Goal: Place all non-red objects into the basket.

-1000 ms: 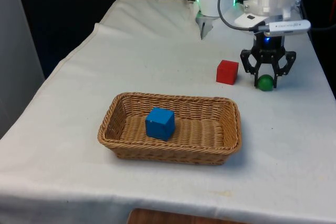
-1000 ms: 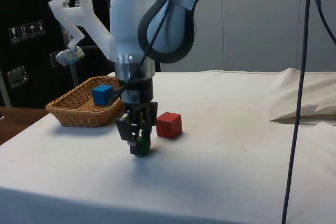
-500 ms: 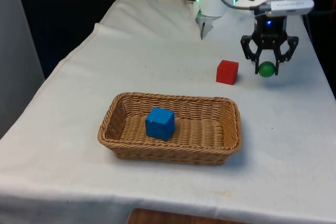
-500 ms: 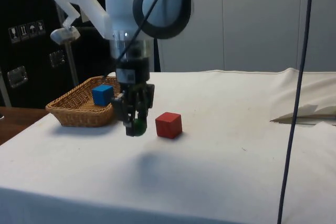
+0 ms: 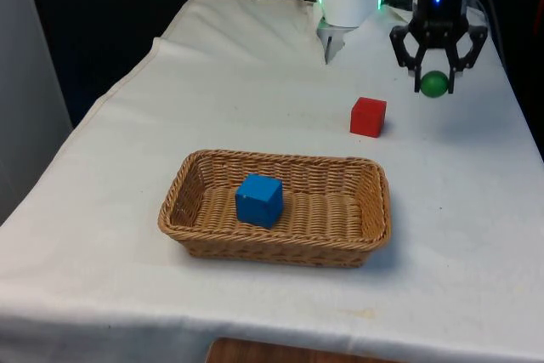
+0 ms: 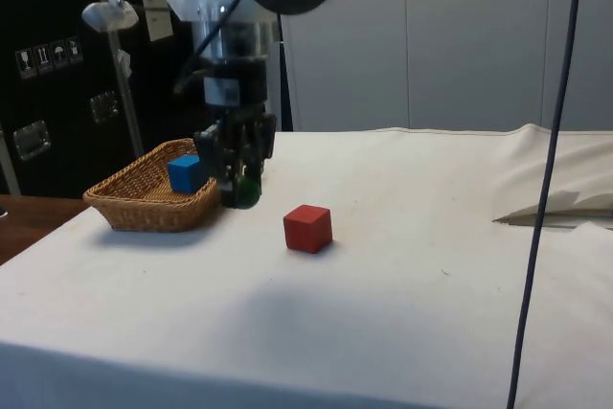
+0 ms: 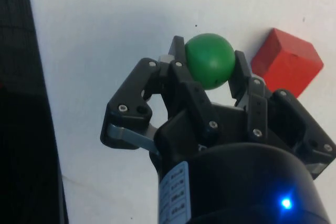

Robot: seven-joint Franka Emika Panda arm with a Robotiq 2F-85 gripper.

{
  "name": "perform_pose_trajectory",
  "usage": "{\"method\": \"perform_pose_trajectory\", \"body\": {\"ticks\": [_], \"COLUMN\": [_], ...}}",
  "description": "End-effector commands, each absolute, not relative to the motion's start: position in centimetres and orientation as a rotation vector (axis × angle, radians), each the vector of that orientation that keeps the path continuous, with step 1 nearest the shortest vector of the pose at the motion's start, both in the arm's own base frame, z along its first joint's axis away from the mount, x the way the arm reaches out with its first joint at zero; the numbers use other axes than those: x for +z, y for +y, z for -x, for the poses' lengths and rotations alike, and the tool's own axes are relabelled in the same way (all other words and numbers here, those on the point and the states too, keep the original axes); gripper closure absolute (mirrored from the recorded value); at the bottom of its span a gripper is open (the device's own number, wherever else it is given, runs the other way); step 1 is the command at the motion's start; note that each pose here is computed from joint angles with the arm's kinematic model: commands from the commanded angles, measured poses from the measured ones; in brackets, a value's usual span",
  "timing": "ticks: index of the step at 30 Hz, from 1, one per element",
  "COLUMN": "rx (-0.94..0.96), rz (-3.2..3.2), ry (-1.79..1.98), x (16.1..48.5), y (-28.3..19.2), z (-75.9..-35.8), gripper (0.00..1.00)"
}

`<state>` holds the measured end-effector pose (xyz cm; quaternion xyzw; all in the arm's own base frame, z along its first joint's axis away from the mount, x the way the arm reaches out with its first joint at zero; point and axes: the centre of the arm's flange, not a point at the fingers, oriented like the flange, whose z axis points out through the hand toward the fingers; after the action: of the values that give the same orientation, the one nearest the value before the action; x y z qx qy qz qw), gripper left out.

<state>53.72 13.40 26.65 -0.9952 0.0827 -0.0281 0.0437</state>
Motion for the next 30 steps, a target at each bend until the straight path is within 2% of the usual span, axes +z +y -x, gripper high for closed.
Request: {"method": "perform_pose_trajectory", "body": {"ticks": [1, 11, 22, 30], "rx": [-0.084, -0.101, -0.111, -0.133], "rz": [3.039, 3.024, 3.033, 3.029], "ry": [0.254, 0.258, 0.257, 0.265], "x": [27.3, 29.4, 29.3, 29.5], "y": [13.4, 13.1, 13.3, 12.7], "z": [-53.8, -54.4, -54.7, -56.5], "gripper": [0.58, 0.58, 0.58, 0.58]}}
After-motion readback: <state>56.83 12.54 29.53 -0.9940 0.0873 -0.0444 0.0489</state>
